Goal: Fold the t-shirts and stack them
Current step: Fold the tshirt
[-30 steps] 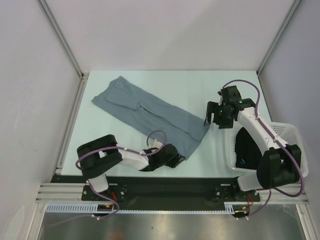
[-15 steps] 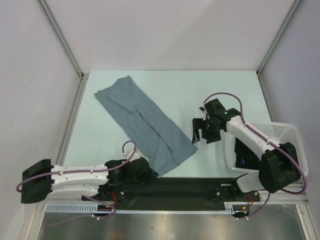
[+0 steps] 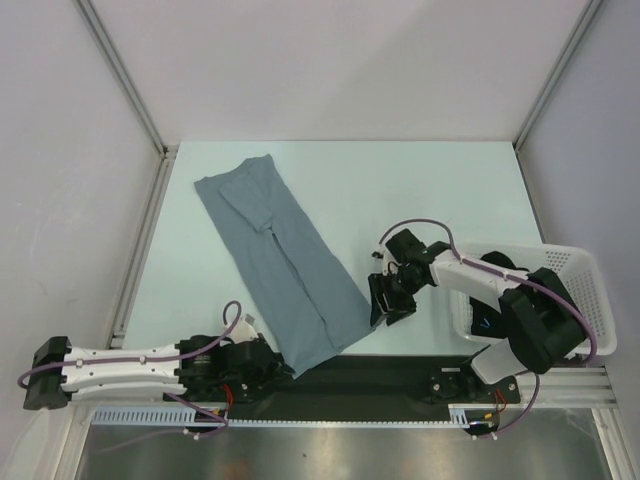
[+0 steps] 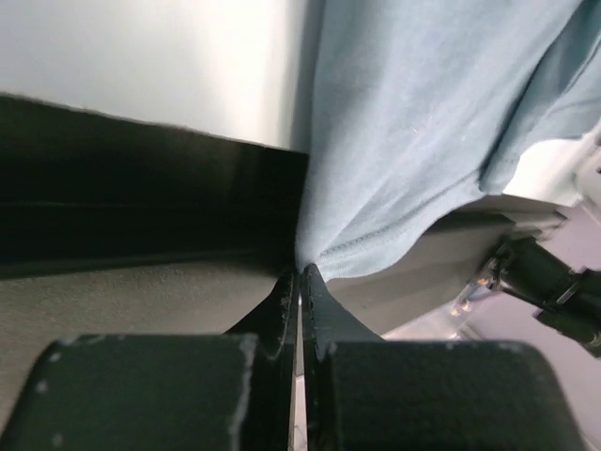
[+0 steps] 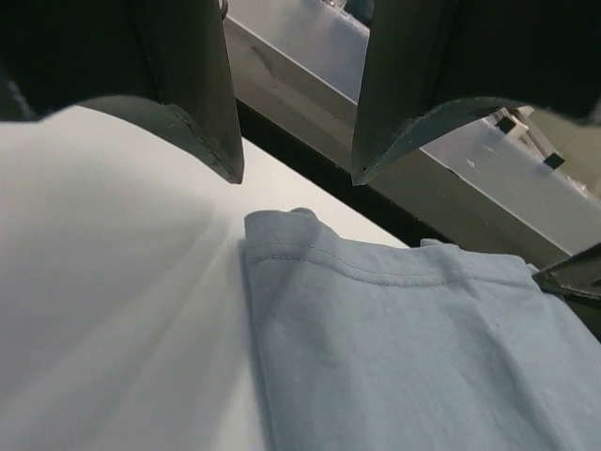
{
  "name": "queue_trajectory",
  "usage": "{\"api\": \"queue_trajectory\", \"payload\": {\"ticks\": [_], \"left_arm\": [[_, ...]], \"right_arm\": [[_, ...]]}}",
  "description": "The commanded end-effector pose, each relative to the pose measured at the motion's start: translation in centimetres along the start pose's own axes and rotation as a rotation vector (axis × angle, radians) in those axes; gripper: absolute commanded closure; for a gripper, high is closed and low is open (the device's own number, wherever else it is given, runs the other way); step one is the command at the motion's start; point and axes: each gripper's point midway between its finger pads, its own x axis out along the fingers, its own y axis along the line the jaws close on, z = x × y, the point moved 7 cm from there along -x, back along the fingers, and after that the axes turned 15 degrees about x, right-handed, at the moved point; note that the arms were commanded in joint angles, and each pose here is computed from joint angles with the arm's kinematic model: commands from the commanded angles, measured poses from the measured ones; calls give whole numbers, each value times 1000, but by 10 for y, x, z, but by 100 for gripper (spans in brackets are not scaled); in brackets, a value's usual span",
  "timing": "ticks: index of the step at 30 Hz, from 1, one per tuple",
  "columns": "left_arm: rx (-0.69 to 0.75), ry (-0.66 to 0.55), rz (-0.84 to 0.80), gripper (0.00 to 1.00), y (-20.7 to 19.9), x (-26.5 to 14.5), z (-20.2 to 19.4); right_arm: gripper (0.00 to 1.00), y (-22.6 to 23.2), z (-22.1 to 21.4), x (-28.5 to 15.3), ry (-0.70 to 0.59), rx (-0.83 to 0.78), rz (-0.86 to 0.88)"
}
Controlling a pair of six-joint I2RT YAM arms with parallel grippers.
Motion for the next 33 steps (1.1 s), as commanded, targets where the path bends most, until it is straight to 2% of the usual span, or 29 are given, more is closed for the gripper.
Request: {"api": "queue_trajectory", "payload": {"ticks": [1,7,13,17,18,19,23,27,28,29,33], "left_arm": [[-16,52,61,100,20,3,-6],[-10,25,58,100,19,-3,-2],[-2,45,55,100,18,-1,-4],[6,52,54,100,17,0,-6],[6,53,54,100,17,0,-6],[6,56,53,100,16,0,-6],[-7,68,59,100,15,0,-8],[-10,68,88,99,15,-1,-8],[-4,64,83,100,13,-2,-7],[6,58,71,100,8,-3,-7],[18,79,33,100,-2,2,-11]], "right_arm": [[45,11,3,9,2,-31,69],[38,1,11,17,-4,-37,-36],[39,-5,19,30,7,-35,-61],[43,-4,19,37,34,-25,-42],[47,-4,17,37,41,-23,-38],[57,-3,15,36,45,-21,-38],[68,-8,-1,35,59,17,-24],[84,-8,-17,39,67,99,-28],[97,-7,-21,39,66,108,-38],[100,-5,-27,40,64,97,-46],[100,-4,-51,43,87,131,-62]]}}
